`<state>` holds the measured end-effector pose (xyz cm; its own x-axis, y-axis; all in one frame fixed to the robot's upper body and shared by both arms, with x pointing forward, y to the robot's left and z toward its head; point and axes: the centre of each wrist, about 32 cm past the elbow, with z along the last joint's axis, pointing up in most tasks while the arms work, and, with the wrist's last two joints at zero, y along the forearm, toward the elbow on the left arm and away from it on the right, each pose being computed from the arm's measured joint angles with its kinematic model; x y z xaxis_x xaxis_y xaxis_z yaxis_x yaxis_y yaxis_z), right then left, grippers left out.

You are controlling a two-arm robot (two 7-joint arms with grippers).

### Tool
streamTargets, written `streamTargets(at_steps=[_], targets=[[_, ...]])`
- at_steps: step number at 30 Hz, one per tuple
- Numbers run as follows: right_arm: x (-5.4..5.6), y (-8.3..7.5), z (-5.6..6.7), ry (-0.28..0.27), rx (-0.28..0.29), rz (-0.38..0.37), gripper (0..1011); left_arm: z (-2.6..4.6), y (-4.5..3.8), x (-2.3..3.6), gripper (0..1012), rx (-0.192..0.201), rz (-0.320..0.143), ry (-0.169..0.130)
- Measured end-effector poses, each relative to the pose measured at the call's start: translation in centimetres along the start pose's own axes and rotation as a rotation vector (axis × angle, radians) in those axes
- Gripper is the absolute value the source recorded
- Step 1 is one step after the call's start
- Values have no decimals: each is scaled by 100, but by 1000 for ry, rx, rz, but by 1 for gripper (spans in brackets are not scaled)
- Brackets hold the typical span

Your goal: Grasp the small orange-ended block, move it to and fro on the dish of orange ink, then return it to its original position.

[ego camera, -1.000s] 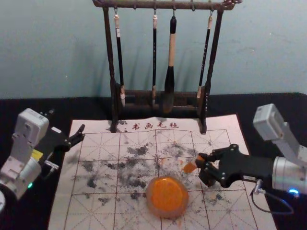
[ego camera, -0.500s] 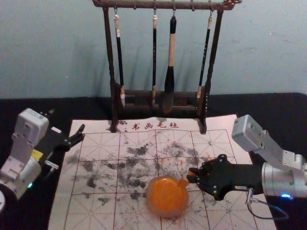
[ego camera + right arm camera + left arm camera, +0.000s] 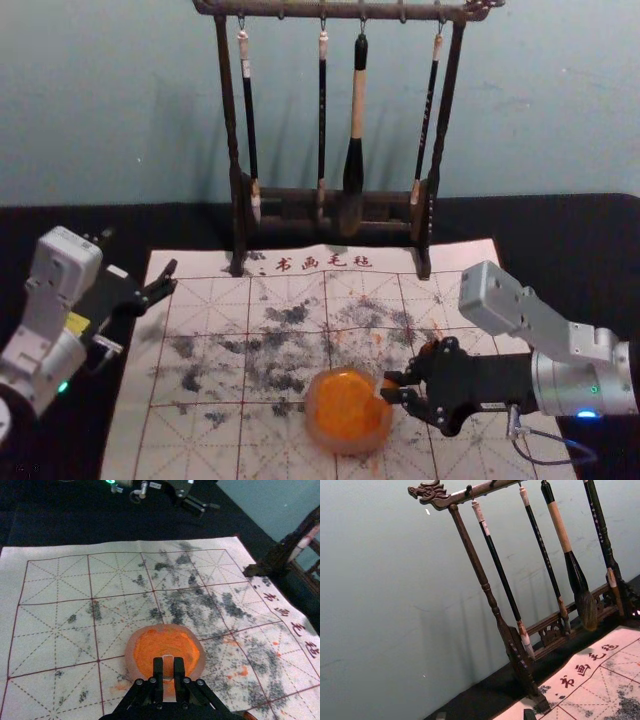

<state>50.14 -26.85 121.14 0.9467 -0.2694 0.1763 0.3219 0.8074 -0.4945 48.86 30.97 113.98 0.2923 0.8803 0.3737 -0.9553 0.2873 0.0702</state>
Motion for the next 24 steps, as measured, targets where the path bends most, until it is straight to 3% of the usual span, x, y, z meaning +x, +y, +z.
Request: streamTargets(at_steps=[24], targets=[[-3, 187, 137, -66, -1, 69, 83, 0, 0, 0, 1001, 0, 0, 0]])
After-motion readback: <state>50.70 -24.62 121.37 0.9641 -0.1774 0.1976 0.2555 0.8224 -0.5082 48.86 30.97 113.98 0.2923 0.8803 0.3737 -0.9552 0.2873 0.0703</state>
